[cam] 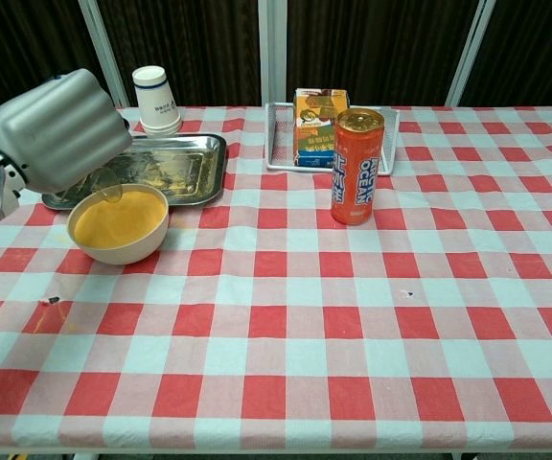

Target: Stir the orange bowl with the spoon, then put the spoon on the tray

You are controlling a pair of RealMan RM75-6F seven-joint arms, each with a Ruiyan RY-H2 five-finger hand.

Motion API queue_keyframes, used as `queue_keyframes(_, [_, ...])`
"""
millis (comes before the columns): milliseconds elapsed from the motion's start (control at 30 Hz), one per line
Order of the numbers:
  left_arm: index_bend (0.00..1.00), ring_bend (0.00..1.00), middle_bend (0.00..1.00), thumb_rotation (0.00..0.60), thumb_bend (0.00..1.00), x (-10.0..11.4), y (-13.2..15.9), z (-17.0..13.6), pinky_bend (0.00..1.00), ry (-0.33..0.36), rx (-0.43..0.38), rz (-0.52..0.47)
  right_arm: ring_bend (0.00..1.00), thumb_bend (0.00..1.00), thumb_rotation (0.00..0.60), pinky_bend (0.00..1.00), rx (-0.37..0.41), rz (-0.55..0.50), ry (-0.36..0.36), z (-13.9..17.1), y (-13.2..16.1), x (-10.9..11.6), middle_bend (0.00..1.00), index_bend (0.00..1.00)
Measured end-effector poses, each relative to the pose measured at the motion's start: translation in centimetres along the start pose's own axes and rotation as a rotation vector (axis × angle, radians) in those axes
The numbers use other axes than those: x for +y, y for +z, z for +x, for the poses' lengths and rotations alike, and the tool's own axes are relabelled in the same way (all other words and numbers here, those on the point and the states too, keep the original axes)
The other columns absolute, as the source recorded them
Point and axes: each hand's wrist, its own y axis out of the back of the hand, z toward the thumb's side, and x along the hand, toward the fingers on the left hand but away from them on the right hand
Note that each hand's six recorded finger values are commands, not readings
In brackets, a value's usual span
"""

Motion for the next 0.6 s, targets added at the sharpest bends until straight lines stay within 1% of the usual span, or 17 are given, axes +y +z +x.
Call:
queue_keyframes(100, [0.71, 0.84, 0.89, 0.6, 0.43, -0.2, -0.1, 0.0, 0.92, -0.004, 0.007, -0.013, 0.0, 0.1, 0.6, 0.0, 0.003, 0.001, 0.0, -0.1, 0.1, 0.0, 0.02, 0.0])
queue_keyframes(233, [0.71, 0.84, 0.89, 0.6, 0.43, -0.5, 0.1, -0.1, 0.92, -0.024, 0.008, 0.013, 0.0, 0.1, 0.6, 0.0, 0.006, 0.003, 0.001, -0.2, 0.2, -0.1, 0.02, 0.0])
queue_keyframes(367, [0.72, 0.84, 0.89, 0.6, 0.43, -1.1, 0.2, -0.2, 0.92, -0.093, 0.005, 0.036, 0.0, 0.1, 0.6, 0.0, 0.006, 0.004, 0.001, -0.1, 0.2, 0.0, 0.02, 0.0])
queue_keyframes(433, [0.73, 0.84, 0.89, 0.6, 0.43, -1.1, 0.1, -0.2, 0.92, -0.112, 0.004, 0.017, 0.0, 0.1, 0.6, 0.0, 0.003, 0.004, -0.001, -0.1, 0.2, 0.0, 0.02, 0.0])
queue_keyframes(467, [0.73, 0.84, 0.89, 0.6, 0.43, -1.1, 0.1, -0.2, 0.92, -0.111, 0.004, 0.003, 0.0, 0.1, 0.6, 0.0, 0.002, 0.005, -0.001, -0.1, 0.1, 0.0, 0.02, 0.0])
queue_keyframes(533, [0.73, 0.84, 0.89, 0.6, 0.43, -1.0, -0.1, 0.0, 0.92, -0.097, 0.008, -0.028, 0.0, 0.1, 0.6, 0.0, 0.0, 0.004, 0.0, -0.1, 0.1, 0.0, 0.02, 0.0])
queue_keyframes(600, [0.73, 0.84, 0.89, 0.6, 0.43, -1.0, -0.4, 0.1, 0.92, -0.08, 0.016, -0.079, 0.0, 0.1, 0.6, 0.0, 0.001, 0.002, 0.002, -0.1, 0.2, -0.1, 0.02, 0.0])
